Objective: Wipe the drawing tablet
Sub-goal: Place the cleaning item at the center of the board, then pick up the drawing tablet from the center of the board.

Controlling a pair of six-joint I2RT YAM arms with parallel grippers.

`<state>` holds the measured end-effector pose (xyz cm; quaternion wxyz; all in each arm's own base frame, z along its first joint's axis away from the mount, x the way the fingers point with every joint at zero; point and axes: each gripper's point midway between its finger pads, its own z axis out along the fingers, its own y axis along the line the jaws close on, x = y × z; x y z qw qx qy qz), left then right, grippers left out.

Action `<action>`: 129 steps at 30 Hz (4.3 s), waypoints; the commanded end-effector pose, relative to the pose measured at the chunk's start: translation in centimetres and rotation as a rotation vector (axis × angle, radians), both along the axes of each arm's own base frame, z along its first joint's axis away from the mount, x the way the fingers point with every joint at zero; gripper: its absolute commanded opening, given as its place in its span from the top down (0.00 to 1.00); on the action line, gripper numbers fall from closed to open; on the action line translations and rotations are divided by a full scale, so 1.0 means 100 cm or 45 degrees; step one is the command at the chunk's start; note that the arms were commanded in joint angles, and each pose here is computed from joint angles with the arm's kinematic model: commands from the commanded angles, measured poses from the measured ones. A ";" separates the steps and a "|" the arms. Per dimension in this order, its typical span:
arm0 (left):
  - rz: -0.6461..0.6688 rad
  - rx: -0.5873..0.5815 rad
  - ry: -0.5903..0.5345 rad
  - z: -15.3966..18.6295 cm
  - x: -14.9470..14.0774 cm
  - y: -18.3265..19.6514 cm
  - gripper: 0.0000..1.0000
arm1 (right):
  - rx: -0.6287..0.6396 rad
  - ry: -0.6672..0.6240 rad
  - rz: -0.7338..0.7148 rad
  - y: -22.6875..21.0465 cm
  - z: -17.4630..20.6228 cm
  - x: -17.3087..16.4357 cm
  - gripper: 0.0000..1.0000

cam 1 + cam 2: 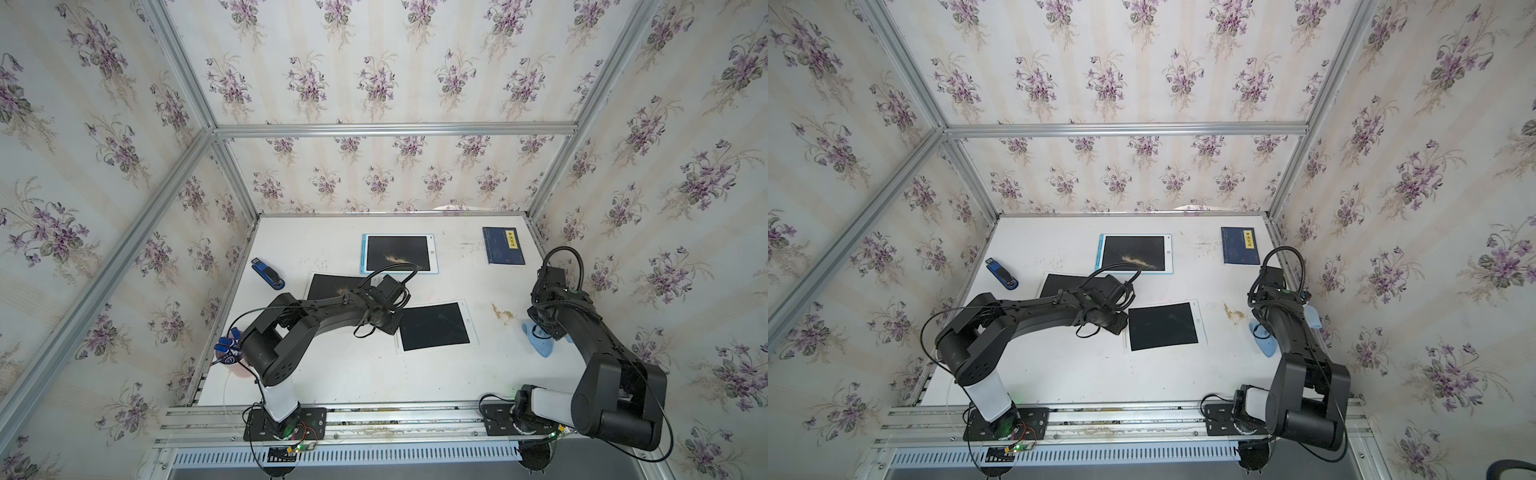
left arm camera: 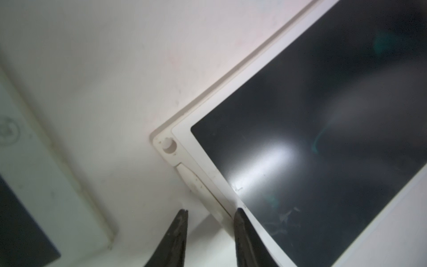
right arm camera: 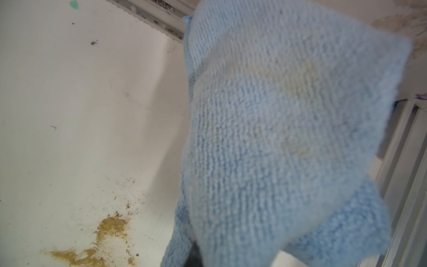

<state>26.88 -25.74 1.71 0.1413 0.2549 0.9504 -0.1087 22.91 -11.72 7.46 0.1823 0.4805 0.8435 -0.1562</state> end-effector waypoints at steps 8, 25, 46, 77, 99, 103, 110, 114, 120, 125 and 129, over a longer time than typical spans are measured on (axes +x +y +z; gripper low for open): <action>-0.059 -0.340 0.002 0.071 -0.027 -0.021 0.43 | -0.074 -0.069 -0.028 -0.009 0.025 0.000 0.27; 0.196 -1.077 0.311 0.093 -0.008 -0.031 0.00 | 0.760 -0.465 1.328 0.243 0.012 0.049 0.36; 0.517 -0.607 0.652 0.005 -0.043 0.009 0.18 | 0.824 -0.334 1.303 0.243 -0.048 0.037 0.33; 0.752 -0.721 0.494 0.003 -0.022 0.022 0.71 | 1.081 -0.351 1.243 0.263 -0.069 0.013 0.38; 0.256 -1.393 0.173 0.122 0.001 -0.011 1.00 | 1.161 -0.646 1.443 0.284 -0.003 0.020 0.39; 0.101 -1.471 0.125 0.146 -0.004 -0.009 1.00 | 0.941 -0.795 1.451 0.269 0.033 0.037 0.38; -0.023 -1.592 -0.055 0.192 -0.003 0.022 1.00 | 0.669 -1.118 1.416 0.240 0.107 0.050 0.37; -0.031 -1.585 -0.118 0.206 -0.002 0.038 1.00 | 0.637 -1.248 1.445 0.230 0.135 0.051 0.37; -0.080 -1.596 -0.234 0.229 -0.013 0.054 1.00 | 1.028 -1.431 1.552 0.240 0.148 0.047 0.42; -0.100 -1.658 -0.278 0.246 -0.021 0.056 1.00 | 1.216 -1.618 1.666 0.253 0.166 0.028 0.42; -0.116 -1.694 -0.285 0.255 -0.025 0.057 1.00 | 1.271 -1.701 1.758 0.263 0.182 0.015 0.42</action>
